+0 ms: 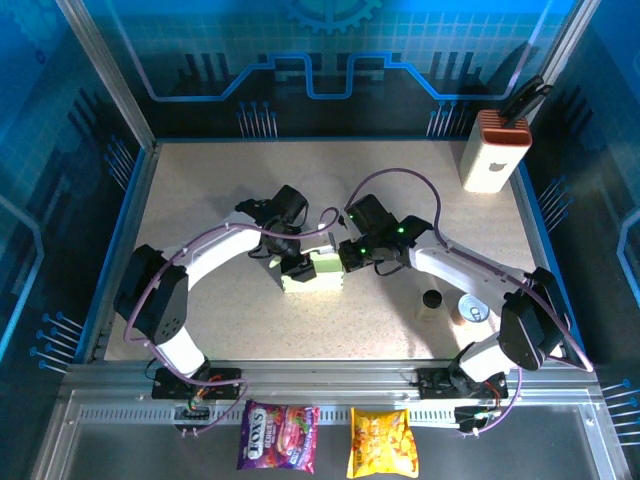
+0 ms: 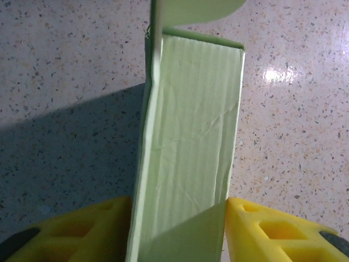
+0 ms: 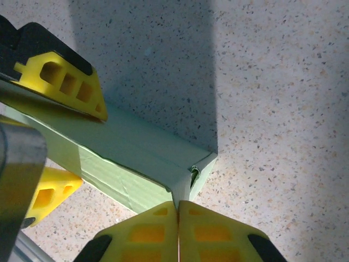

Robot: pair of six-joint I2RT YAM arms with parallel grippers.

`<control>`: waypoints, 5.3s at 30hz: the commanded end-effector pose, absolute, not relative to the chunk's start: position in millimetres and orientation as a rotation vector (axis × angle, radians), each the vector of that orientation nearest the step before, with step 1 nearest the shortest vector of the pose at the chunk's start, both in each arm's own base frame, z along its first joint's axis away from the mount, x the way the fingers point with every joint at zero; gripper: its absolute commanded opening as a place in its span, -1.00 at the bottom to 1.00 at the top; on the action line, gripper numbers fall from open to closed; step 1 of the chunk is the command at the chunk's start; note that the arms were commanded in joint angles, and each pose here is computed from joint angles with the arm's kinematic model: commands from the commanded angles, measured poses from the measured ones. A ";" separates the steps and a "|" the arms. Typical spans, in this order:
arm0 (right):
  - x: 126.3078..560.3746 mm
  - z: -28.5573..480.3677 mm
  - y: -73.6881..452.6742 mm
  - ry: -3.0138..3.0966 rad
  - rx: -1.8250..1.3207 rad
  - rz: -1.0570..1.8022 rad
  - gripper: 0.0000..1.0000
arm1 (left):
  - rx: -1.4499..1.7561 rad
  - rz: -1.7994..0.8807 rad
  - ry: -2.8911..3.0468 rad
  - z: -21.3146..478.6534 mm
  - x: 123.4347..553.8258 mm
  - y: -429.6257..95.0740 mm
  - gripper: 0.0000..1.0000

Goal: Fold the paper box

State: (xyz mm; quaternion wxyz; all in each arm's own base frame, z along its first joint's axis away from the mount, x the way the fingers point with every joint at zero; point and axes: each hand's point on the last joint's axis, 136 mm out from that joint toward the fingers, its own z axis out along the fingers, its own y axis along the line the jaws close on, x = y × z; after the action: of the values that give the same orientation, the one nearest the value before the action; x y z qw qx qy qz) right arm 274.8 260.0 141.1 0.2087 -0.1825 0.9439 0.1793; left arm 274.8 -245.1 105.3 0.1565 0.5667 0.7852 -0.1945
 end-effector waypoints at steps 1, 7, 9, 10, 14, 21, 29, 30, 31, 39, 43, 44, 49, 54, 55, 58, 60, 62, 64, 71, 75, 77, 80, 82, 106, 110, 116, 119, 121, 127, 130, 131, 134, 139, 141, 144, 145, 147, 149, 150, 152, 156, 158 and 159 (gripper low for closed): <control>279.3 143.9 267.2 2.620 -0.453 0.488 -0.92 | 1.549 -0.517 2.260 108.6 279.7 -245.2 -0.03; 282.4 143.6 269.8 2.582 -0.415 0.466 -0.98 | 1.499 -0.514 2.271 108.7 280.9 -245.3 0.01; 282.5 142.5 269.5 2.567 -0.404 0.446 -0.98 | 1.489 -0.515 2.270 109.1 280.2 -244.9 0.02; 282.3 142.2 269.0 2.559 -0.398 0.439 -0.98 | 1.483 -0.514 2.268 109.7 280.3 -244.8 0.03; 283.3 140.8 267.8 2.530 -0.378 0.423 -0.99 | 1.468 -0.515 2.259 111.1 280.3 -245.0 0.07; 280.6 140.6 267.3 2.496 -0.357 0.419 -1.00 | 1.451 -0.517 2.262 110.4 281.0 -245.3 0.08; 276.8 143.9 270.6 2.479 -0.349 0.438 -1.00 | 1.443 -0.532 2.266 108.8 278.9 -245.8 0.03; 276.5 142.9 270.4 2.477 -0.350 0.431 -1.00 | 1.443 -0.533 2.267 108.6 278.8 -245.9 0.03; 276.2 140.9 270.4 2.476 -0.350 0.426 -1.00 | 1.441 -0.532 2.267 108.6 278.8 -245.5 0.03; 272.4 126.4 266.3 2.490 -0.343 0.400 -1.00 | 1.413 -0.526 2.245 115.5 280.6 -246.0 0.05; 271.8 125.6 265.0 2.491 -0.339 0.393 -1.00 | 1.388 -0.521 2.221 124.6 283.1 -247.0 0.12; 271.8 125.8 264.5 2.491 -0.340 0.390 -1.00 | 1.376 -0.518 2.210 128.7 284.6 -247.6 0.14; 272.2 129.2 262.9 2.483 -0.343 0.379 -1.00 | 1.299 -0.491 2.180 144.8 290.4 -245.4 0.31; 271.9 130.0 262.6 2.484 -0.341 0.379 -1.00 | 1.125 -0.450 2.197 167.0 296.7 -235.3 0.43; 272.0 129.5 262.5 2.486 -0.340 0.377 -1.00 | 1.064 -0.438 2.211 171.8 299.3 -231.5 0.44; 271.9 129.4 262.9 2.488 -0.338 0.380 -1.00 | 0.858 -0.429 2.268 184.0 301.4 -219.6 0.47; 271.9 129.6 263.2 2.488 -0.334 0.383 -1.00 | 0.685 -0.447 2.314 192.1 299.6 -210.4 0.48; 271.7 129.7 263.2 2.490 -0.333 0.383 -1.00 | 0.502 -0.475 2.368 197.2 295.8 -200.5 0.48; 271.6 130.1 263.2 2.491 -0.334 0.383 -1.00 | 0.326 -0.516 2.446 196.7 288.2 -191.5 0.47; 271.2 129.6 263.6 2.495 -0.338 0.383 -0.99 | -0.027 -0.666 2.658 173.9 255.1 -181.4 0.48; 271.1 129.4 264.7 2.498 -0.341 0.387 -0.99 | -0.147 -0.759 2.687 163.2 245.1 -184.8 0.50; 270.9 129.9 264.9 2.497 -0.340 0.390 -0.99 | -0.168 -0.805 2.701 160.7 240.8 -188.6 0.52; 270.8 131.1 265.5 2.495 -0.338 0.394 -0.99 | -0.184 -0.819 2.714 157.4 238.3 -189.4 0.54; 270.9 130.9 265.9 2.495 -0.340 0.394 -0.99 | -0.182 -0.823 2.716 155.5 238.1 -190.0 0.54; 271.1 129.8 271.0 2.503 -0.352 0.396 -0.99 | -0.225 -0.903 2.710 152.2 245.4 -201.6 -0.54; 271.5 130.7 271.6 2.501 -0.355 0.395 -0.99 | -0.227 -0.901 2.710 152.4 246.5 -201.6 -0.71; 270.7 130.7 272.3 2.504 -0.363 0.392 -0.99 | -0.247 -0.900 2.710 151.3 248.2 -200.1 -0.85; 271.1 131.6 273.0 2.509 -0.369 0.388 -0.99 | -0.261 -0.895 2.708 149.9 248.9 -198.3 -0.78; 270.9 133.9 274.0 2.515 -0.376 0.388 -0.99 | -0.270 -0.891 2.711 147.9 249.1 -197.1 -0.63; 273.3 138.4 277.9 2.518 -0.385 0.392 -0.99 | -0.282 -0.900 2.713 147.8 249.9 -197.6 -0.38; 273.6 139.2 279.7 2.522 -0.391 0.394 -1.00 | -0.280 -0.908 2.710 149.2 250.1 -198.1 -0.43; 273.9 140.0 280.7 2.522 -0.392 0.399 -1.00 | -0.278 -0.906 2.709 149.3 250.2 -198.0 -0.45; 275.2 142.1 281.9 2.523 -0.392 0.403 -1.00 | -0.286 -0.881 2.711 147.1 251.2 -194.2 -0.44; 276.9 142.3 276.4 2.536 -0.391 0.375 -0.83 | -0.276 -0.823 2.737 140.2 249.5 -187.9 -0.42; 277.8 144.0 275.5 2.533 -0.391 0.380 -0.77 | -0.273 -0.820 2.745 138.9 249.3 -187.6 -0.42; 279.2 141.7 273.9 2.542 -0.393 0.375 -0.71 | -0.273 -0.819 2.748 137.3 249.6 -188.0 -0.42; 279.7 140.3 273.3 2.546 -0.395 0.371 -0.71 | -0.273 -0.821 2.750 136.4 249.5 -188.3 -0.42; 281.3 138.1 273.0 2.550 -0.394 0.373 -0.73 | -0.275 -0.824 2.751 136.4 249.7 -188.8 -0.43; 282.3 135.1 273.7 2.559 -0.395 0.382 -0.75 | -0.276 -0.829 2.748 137.3 250.0 -189.4 -0.43; 282.3 133.8 273.7 2.563 -0.396 0.382 -0.76 | -0.272 -0.835 2.747 138.5 250.2 -190.1 -0.43; 282.2 132.1 274.2 2.569 -0.400 0.385 -0.81 | -0.272 -0.840 2.742 140.5 250.4 -190.4 -0.43; 282.6 134.1 275.5 2.574 -0.401 0.401 -0.96 | -0.285 -0.869 2.729 144.8 251.5 -192.7 -0.28; 282.6 136.2 275.9 2.578 -0.400 0.411 -0.99 | -0.285 -0.891 2.718 147.3 252.5 -195.2 -0.25; 282.5 137.2 276.6 2.579 -0.402 0.417 -1.00 | -0.286 -0.895 2.718 147.2 252.7 -195.7 -0.25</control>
State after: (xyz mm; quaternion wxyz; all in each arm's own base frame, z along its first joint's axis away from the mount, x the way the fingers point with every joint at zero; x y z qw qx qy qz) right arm 282.8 264.3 128.1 0.2565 -0.1405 0.9483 0.1236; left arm 251.3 -187.4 140.8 0.1329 -0.1086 0.9437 -0.2827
